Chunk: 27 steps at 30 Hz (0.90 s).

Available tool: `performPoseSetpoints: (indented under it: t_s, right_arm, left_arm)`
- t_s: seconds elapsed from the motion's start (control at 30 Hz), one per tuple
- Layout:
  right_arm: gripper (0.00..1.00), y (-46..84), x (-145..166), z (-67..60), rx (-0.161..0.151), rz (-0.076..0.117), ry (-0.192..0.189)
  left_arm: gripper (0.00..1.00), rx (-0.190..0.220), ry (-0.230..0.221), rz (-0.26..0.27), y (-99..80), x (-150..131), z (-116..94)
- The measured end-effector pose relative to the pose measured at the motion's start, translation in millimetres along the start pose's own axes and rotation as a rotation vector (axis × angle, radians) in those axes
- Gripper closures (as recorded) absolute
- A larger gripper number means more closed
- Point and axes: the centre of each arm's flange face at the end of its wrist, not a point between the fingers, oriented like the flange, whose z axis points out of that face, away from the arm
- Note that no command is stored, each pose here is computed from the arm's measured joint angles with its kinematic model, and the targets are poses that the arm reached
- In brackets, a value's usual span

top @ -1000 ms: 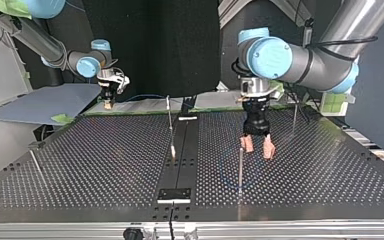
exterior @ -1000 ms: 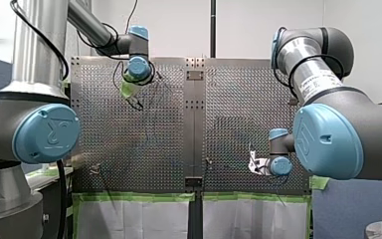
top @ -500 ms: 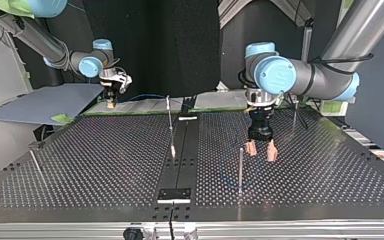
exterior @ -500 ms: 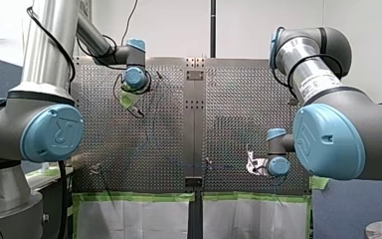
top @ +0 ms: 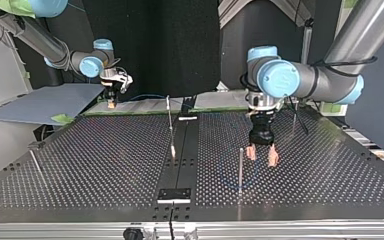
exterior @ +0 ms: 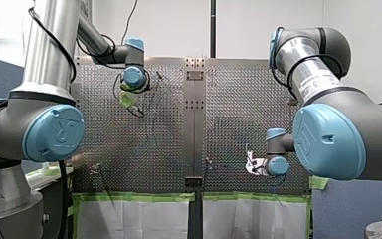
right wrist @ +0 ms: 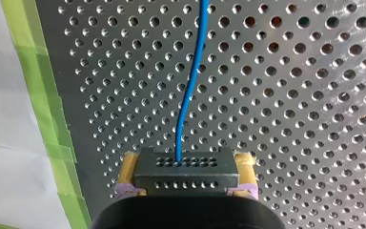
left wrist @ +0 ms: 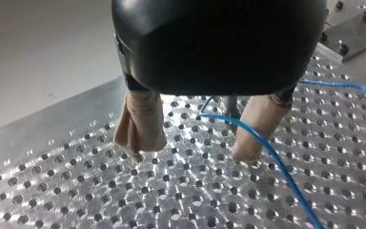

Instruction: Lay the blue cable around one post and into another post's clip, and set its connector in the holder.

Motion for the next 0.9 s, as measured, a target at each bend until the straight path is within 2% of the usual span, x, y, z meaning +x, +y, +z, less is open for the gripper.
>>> performPoseSetpoints:
  t_s: [0.23, 0.4, 0.77, 0.9]
  right_arm:
    - [0.87, -2.6, -1.0, -1.3, 0.004, 0.001, -0.007]
    - [0.87, -1.5, -0.6, -0.8, 0.003, 0.004, -0.006]
    - [0.87, 0.7, -0.3, 0.0, 0.000, 0.010, -0.001]
    - [0.87, 0.8, -0.5, -0.1, 0.000, 0.010, -0.002]
  left_arm:
    - [0.00, 0.000, -0.034, -0.009, -12.8, -13.8, 9.9]
    - [0.00, 0.001, -0.033, -0.008, -20.2, -15.3, 17.2]
    - [0.00, -0.043, 0.002, 0.008, 2.8, 7.1, 34.5]
    - [0.00, -0.049, 0.002, 0.010, 5.7, 8.4, 37.3]
